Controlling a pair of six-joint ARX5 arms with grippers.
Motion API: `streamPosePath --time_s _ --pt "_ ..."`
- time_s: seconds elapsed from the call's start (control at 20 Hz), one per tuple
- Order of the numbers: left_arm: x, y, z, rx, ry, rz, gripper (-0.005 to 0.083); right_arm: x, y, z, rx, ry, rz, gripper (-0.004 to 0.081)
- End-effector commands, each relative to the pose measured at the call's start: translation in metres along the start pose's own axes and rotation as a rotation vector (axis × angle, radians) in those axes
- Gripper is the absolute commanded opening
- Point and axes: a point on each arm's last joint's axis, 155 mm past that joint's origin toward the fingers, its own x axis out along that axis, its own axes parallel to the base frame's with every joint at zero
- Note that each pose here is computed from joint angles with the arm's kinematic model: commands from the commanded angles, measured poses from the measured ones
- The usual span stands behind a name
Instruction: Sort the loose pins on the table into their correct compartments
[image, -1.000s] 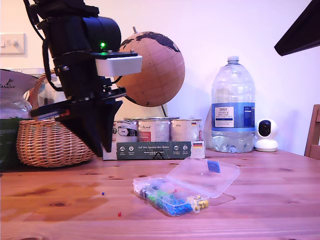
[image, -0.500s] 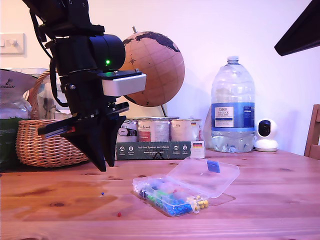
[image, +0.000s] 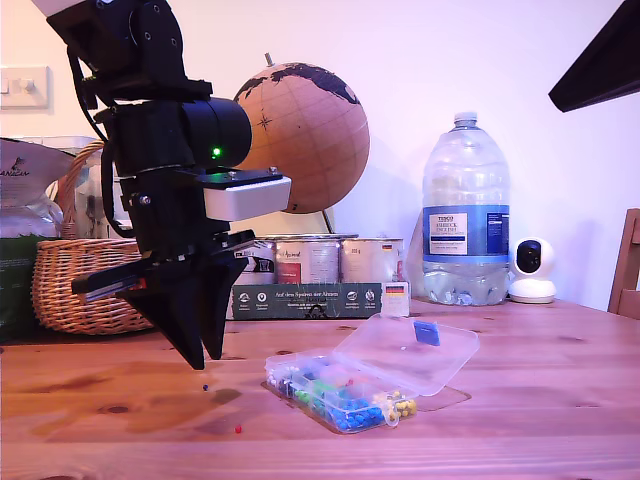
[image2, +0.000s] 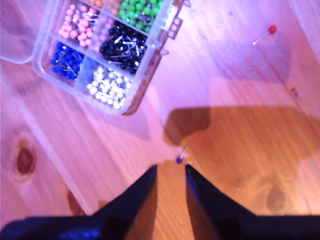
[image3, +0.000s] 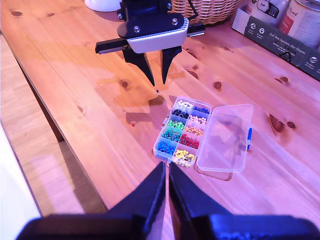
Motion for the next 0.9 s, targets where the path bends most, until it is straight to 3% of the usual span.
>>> streamPosePath --time_s 0.0,0.85 --pt "0.011 -0.007 -0.002 -0.002 -0.002 -0.035 0.0151 0.001 0.001 0.001 0.001 -0.005 0.002 -0.0013" --pt "0.024 -0.013 -0.007 0.001 0.0 -0.068 0.0151 0.001 0.001 0.001 0.001 -0.005 0.002 -0.0013"
